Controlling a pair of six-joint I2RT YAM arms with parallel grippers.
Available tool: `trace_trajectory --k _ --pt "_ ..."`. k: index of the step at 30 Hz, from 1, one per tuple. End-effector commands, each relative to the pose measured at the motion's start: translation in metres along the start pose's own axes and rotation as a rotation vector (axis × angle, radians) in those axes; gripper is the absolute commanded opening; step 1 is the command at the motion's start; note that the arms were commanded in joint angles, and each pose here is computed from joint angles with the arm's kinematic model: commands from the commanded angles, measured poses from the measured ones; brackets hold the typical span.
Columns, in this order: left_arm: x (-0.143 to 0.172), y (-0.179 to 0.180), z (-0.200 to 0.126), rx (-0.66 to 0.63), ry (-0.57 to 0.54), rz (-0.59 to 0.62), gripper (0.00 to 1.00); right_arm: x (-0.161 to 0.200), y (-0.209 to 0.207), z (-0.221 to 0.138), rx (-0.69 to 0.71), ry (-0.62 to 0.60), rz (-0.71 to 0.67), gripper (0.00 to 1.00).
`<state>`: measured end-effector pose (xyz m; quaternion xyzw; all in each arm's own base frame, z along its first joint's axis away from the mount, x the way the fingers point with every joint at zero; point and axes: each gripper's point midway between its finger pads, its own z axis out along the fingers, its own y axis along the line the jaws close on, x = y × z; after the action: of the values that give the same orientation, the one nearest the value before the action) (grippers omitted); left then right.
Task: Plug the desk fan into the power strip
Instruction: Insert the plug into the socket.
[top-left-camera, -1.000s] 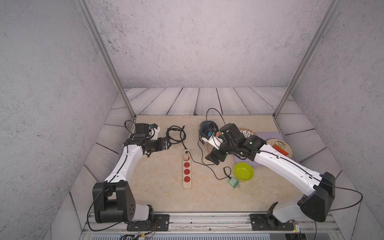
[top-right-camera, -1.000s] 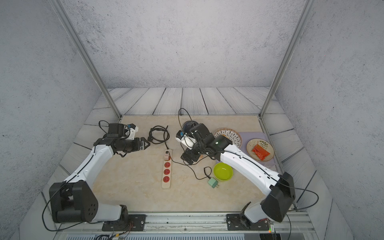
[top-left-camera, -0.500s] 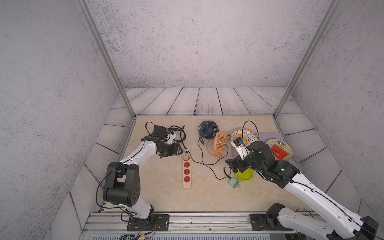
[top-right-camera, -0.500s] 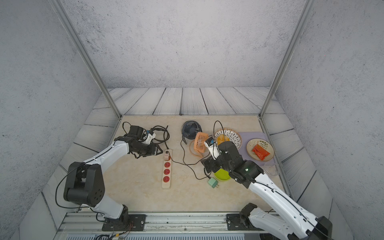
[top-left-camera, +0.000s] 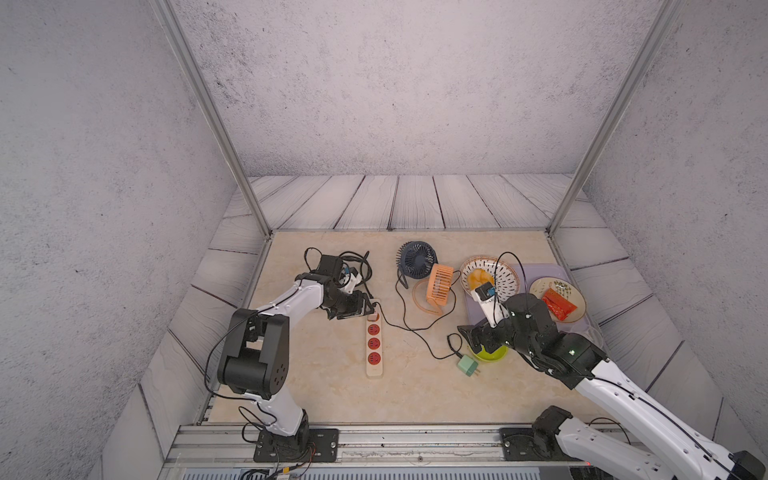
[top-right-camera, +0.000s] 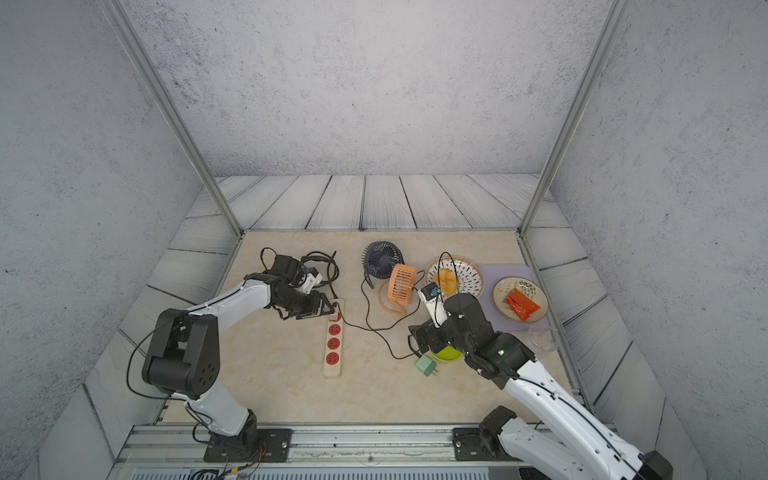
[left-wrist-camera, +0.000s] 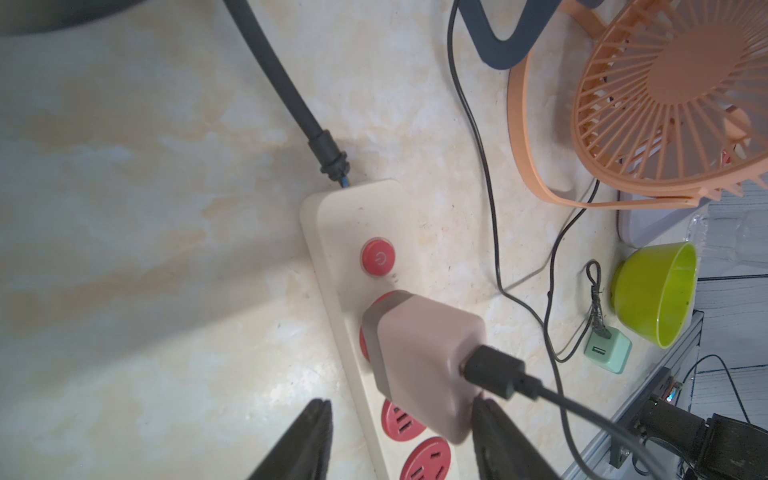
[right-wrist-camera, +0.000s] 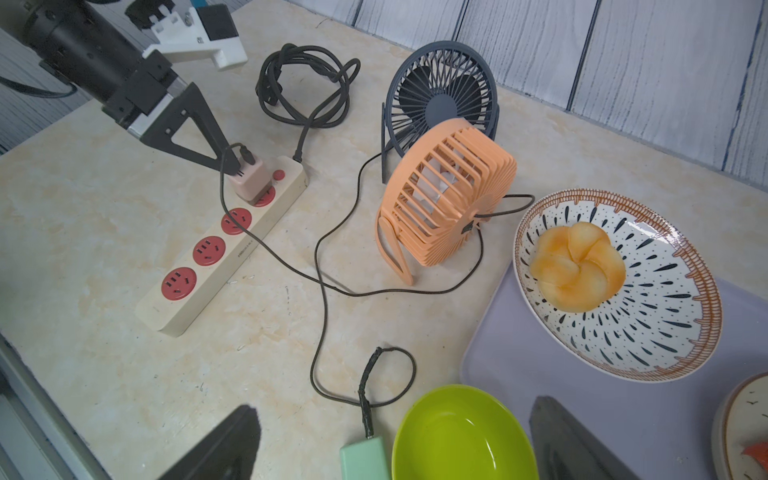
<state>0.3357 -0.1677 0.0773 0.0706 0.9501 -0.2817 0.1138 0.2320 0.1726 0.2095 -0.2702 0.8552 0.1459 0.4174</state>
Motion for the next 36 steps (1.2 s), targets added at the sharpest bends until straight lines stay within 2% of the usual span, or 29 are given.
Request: trace_trajectory --k 1,4,9,15,24,36 --pt "0.005 0.015 0.012 -0.059 0.041 -0.023 0.57 -0.001 -0.004 -0.002 0.015 -0.019 0.018 0.96" --pt "0.009 0.022 0.020 -0.077 0.071 -0.044 0.51 0.000 -0.006 -0.001 0.027 -0.014 0.013 0.96" --pt "0.030 0.047 0.024 -0.185 0.120 -0.066 0.36 0.003 -0.005 0.000 0.022 -0.007 0.009 0.96" --pt "0.049 0.060 0.032 -0.222 0.171 -0.104 0.17 0.003 -0.008 0.001 0.032 -0.006 0.010 0.96" --pt "0.061 0.077 0.043 -0.271 0.242 -0.158 0.09 0.000 -0.008 0.002 0.031 -0.004 0.000 0.96" --pt "0.081 0.097 0.043 -0.386 0.328 -0.182 0.07 0.000 -0.010 0.003 0.032 0.000 -0.002 0.96"
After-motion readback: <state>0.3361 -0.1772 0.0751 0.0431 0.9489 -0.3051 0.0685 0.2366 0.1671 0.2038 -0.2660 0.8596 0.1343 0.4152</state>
